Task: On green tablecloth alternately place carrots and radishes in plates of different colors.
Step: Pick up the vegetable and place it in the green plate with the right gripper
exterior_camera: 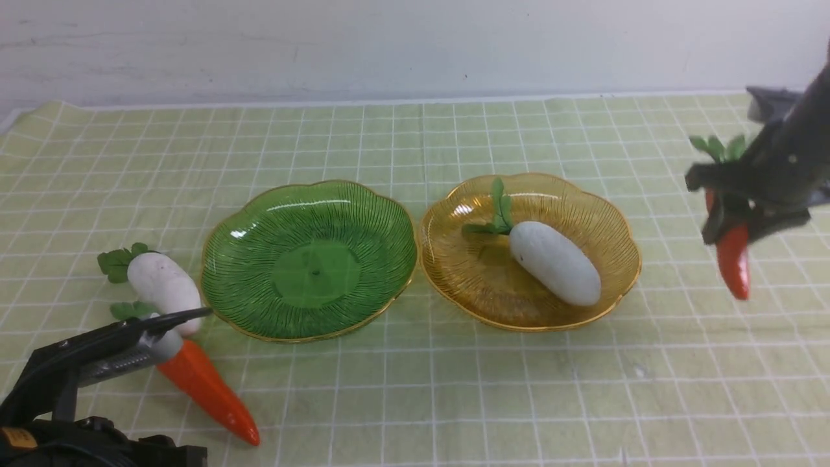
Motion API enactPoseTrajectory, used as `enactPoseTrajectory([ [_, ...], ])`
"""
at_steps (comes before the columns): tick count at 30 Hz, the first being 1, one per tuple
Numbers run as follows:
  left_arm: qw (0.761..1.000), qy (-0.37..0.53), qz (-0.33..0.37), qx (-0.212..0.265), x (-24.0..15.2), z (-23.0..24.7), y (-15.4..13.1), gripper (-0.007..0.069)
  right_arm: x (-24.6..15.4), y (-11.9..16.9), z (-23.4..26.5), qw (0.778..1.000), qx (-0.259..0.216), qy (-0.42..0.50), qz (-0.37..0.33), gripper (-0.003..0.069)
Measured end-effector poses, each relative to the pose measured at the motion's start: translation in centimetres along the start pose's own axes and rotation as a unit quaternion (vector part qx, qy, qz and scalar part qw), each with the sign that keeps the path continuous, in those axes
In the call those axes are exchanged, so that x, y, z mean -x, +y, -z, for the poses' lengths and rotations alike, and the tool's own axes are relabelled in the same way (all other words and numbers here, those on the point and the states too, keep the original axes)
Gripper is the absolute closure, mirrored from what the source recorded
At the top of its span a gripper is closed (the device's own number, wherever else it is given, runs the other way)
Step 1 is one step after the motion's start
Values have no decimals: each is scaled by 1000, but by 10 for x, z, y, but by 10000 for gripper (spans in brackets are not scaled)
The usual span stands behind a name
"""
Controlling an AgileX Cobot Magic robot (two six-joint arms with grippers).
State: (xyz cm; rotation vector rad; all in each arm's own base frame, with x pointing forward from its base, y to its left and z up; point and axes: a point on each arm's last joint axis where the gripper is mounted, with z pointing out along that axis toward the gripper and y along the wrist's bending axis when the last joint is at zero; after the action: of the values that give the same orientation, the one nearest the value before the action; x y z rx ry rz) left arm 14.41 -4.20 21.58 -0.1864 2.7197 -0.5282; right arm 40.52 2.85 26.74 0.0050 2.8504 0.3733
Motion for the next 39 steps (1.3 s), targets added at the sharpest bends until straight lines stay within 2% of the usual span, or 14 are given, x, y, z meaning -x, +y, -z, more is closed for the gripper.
enactPoseTrajectory([
  [2, 1000, 0, 0, 0, 0, 0, 0, 388, 3, 18, 3, 999, 40, -15, 23, 424],
  [3, 1000, 0, 0, 0, 0, 0, 0, 388, 5, 56, 1, 990, 111, -43, 74, 424],
  [5, 1000, 1, 0, 0, 0, 0, 0, 388, 5, 82, -5, 982, 144, -61, 105, 424],
  [6, 1000, 1, 0, 0, 0, 0, 0, 388, 3, 122, -18, 966, 188, -91, 153, 424],
  [11, 1000, 1, 0, 0, 0, 0, 0, 388, -11, 194, -63, 942, 208, -147, 217, 424],
  [14, 1000, 1, 0, 0, 0, 0, 0, 388, -19, 218, -89, 936, 199, -176, 231, 424],
  [17, 1000, 1, 0, 0, 0, 0, 0, 388, -22, 228, -101, 934, 193, -191, 234, 400],
  [23, 1000, 1, 0, 0, 0, 0, 0, 388, -26, 238, -115, 931, 185, -207, 236, 131],
  [27, 1000, 1, 4, 0, 0, 0, 0, 388, -27, 234, -107, 932, 193, -186, 243, 55],
  [31, 1000, 0, 10, 3, 0, 0, 1, 375, -26, 224, -77, 930, 214, -141, 264, 80],
  [34, 1000, -14, 11, 13, 3, 0, 2, 347, -23, 215, -43, 926, 234, -101, 279, 144],
  [37, 998, -49, 28, 21, 9, 0, 4, 290, -21, 199, 7, 924, 243, -56, 291, 293],
  [38, 998, -53, 29, 21, 10, 0, 4, 286, -20, 197, 12, 925, 240, -60, 290, 302],
  [39, 996, -71, 42, 20, 13, 0, 4, 262, -19, 188, 27, 930, 218, -67, 290, 370],
])
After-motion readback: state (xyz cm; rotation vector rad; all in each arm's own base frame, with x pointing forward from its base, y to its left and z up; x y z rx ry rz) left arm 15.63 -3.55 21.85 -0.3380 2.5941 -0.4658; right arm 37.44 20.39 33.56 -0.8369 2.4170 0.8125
